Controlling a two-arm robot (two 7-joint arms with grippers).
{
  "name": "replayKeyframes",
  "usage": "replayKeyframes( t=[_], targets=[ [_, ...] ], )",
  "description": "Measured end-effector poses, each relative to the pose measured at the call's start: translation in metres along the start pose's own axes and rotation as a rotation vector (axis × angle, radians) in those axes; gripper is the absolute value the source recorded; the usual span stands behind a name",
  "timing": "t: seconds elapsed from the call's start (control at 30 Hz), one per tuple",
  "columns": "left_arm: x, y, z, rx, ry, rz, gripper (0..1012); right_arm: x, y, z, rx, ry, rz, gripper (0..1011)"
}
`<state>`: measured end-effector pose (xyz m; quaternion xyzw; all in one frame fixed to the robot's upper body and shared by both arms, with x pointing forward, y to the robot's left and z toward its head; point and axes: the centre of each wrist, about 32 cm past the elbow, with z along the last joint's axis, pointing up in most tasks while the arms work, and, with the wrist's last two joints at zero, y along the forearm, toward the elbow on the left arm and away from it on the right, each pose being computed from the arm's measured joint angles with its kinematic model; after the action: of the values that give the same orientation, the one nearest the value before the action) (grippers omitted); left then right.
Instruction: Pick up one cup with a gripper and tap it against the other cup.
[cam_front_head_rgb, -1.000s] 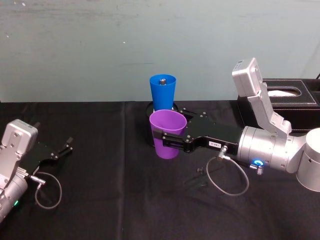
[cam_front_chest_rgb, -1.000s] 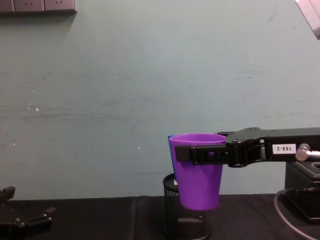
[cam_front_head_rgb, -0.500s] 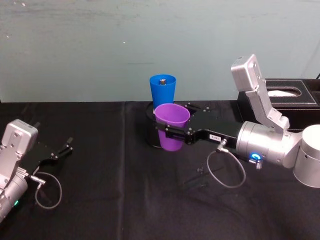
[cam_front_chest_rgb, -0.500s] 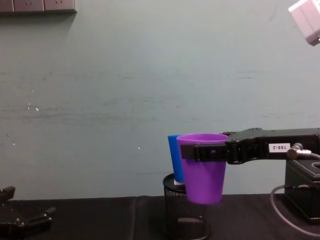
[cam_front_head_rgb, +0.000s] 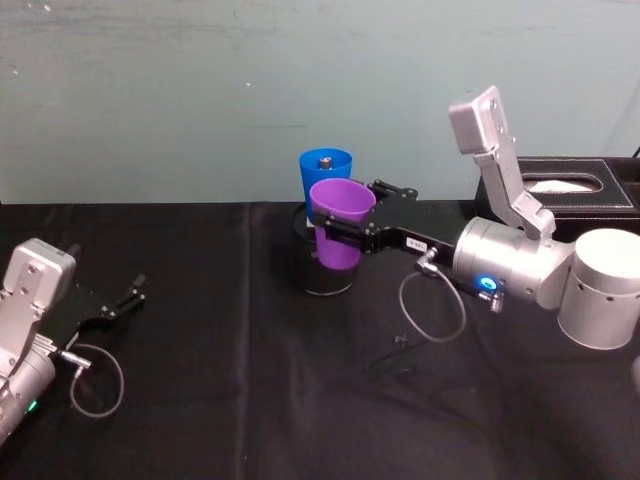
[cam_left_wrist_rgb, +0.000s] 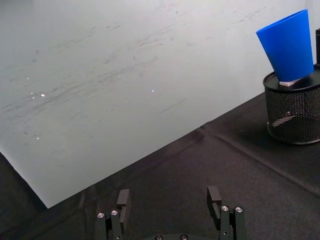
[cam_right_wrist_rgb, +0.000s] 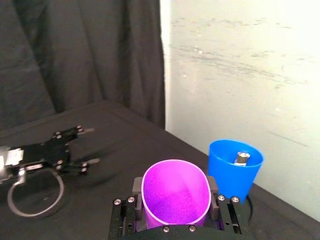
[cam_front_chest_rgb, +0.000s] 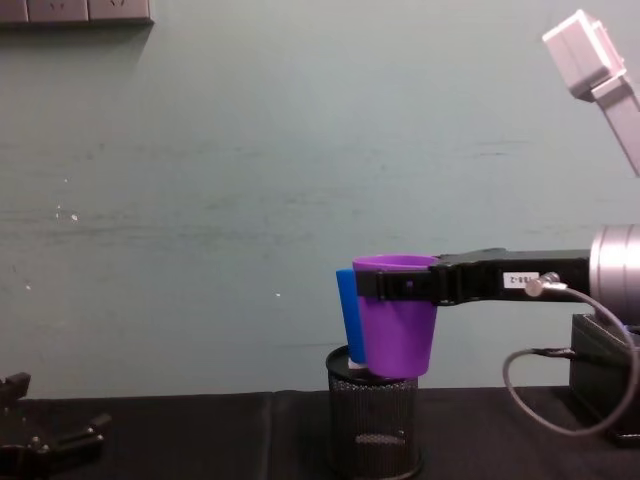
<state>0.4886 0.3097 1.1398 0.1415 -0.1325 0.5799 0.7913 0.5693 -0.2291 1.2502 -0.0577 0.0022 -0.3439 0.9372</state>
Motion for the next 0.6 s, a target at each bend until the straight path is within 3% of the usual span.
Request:
replayKeyframes(
  t=[0.6],
  targets=[
    [0.0, 0.0, 0.0, 0.0, 0.0, 0.0, 1000, 0.014, 0.024, 0.007, 0.004, -0.026, -0.072, 733]
  ],
)
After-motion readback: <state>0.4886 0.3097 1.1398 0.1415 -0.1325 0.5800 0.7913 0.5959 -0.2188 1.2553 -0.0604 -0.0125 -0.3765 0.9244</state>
